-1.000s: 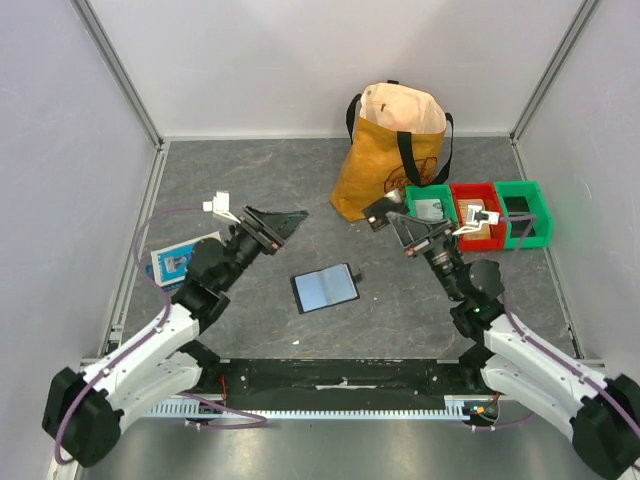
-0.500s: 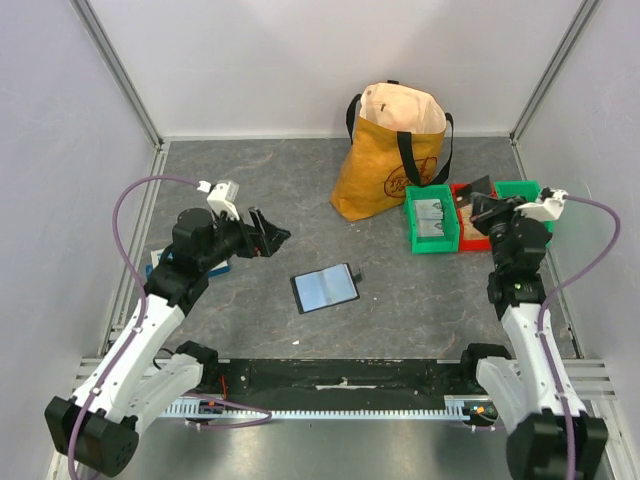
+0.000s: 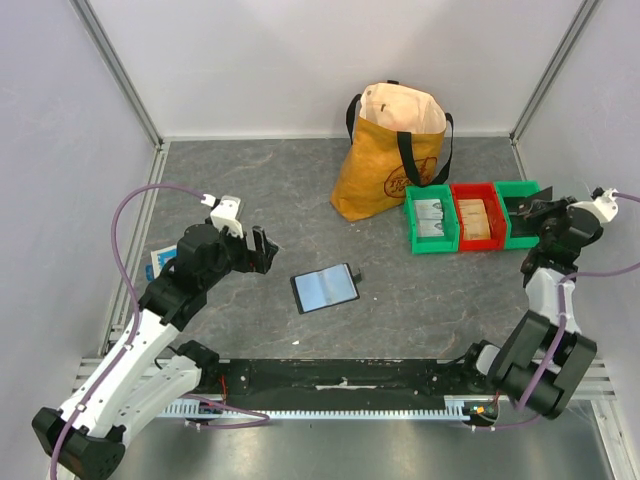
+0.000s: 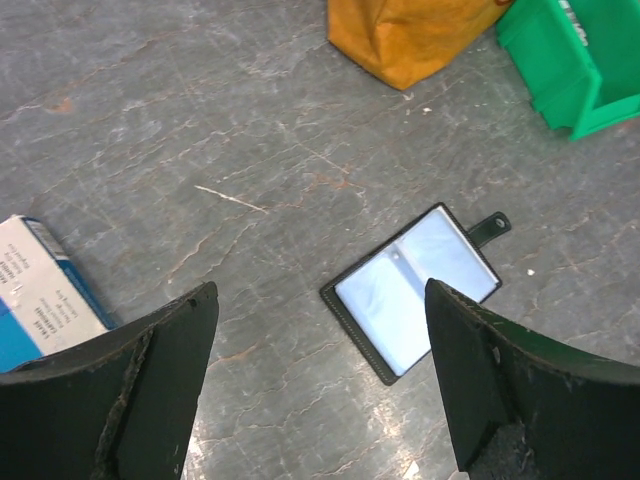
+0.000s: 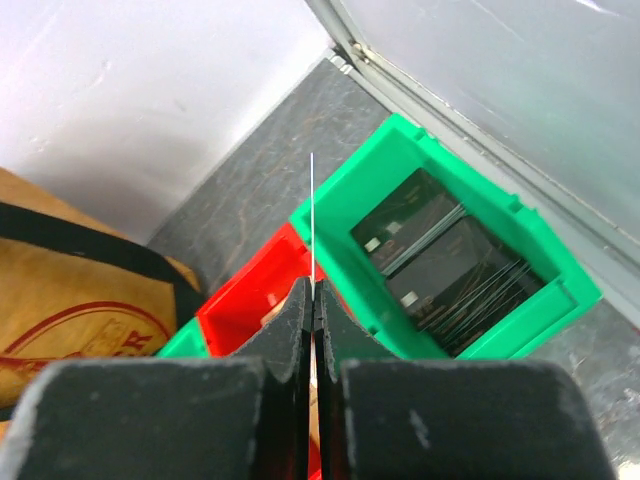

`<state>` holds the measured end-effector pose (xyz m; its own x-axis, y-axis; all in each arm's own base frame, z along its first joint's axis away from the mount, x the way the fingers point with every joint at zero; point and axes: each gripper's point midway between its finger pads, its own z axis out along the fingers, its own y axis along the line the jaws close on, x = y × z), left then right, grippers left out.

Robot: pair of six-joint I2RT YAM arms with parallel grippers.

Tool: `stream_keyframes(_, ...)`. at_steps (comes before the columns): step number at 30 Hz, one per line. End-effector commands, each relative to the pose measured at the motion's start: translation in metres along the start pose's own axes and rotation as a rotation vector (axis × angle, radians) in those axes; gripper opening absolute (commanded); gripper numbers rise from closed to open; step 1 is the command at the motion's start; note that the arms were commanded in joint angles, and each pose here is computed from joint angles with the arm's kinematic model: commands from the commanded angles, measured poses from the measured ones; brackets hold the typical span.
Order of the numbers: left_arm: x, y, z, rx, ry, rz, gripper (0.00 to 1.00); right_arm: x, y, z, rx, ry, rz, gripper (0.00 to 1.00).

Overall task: Take the credit cards out of the card holder
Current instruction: Place the credit card in the storage box.

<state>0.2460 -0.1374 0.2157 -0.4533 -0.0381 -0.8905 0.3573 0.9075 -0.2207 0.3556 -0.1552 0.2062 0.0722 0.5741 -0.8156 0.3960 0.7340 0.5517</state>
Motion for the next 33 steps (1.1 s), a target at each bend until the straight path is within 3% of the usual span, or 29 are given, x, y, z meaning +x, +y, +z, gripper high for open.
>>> stream_keyframes(1,-0.002,0.016,-0.002,-0.077,-0.019,0.071,0.89,-0.03,0.009,0.025,-0.096,-0.07,-0.171,0.0)
stream_keyframes(15,0.0,0.013,-0.001,-0.058,-0.013,0.079,0.88,0.04,-0.033,0.078,-0.158,0.166,-0.273,0.01)
stream_keyframes(20,0.0,0.015,0.0,-0.063,-0.013,0.078,0.87,0.066,-0.038,0.081,-0.189,0.24,-0.232,0.14)
stream_keyframes(22,-0.001,0.015,-0.001,-0.061,-0.018,0.077,0.87,0.066,-0.047,0.081,-0.138,0.237,-0.23,0.23)
stream_keyframes(28,-0.003,0.015,-0.002,-0.055,-0.028,0.073,0.87,0.036,-0.073,0.065,0.091,0.129,-0.247,0.51)
stream_keyframes(33,-0.006,0.012,-0.004,-0.038,-0.04,0.067,0.87,0.002,-0.069,0.043,0.178,0.044,-0.247,0.59)
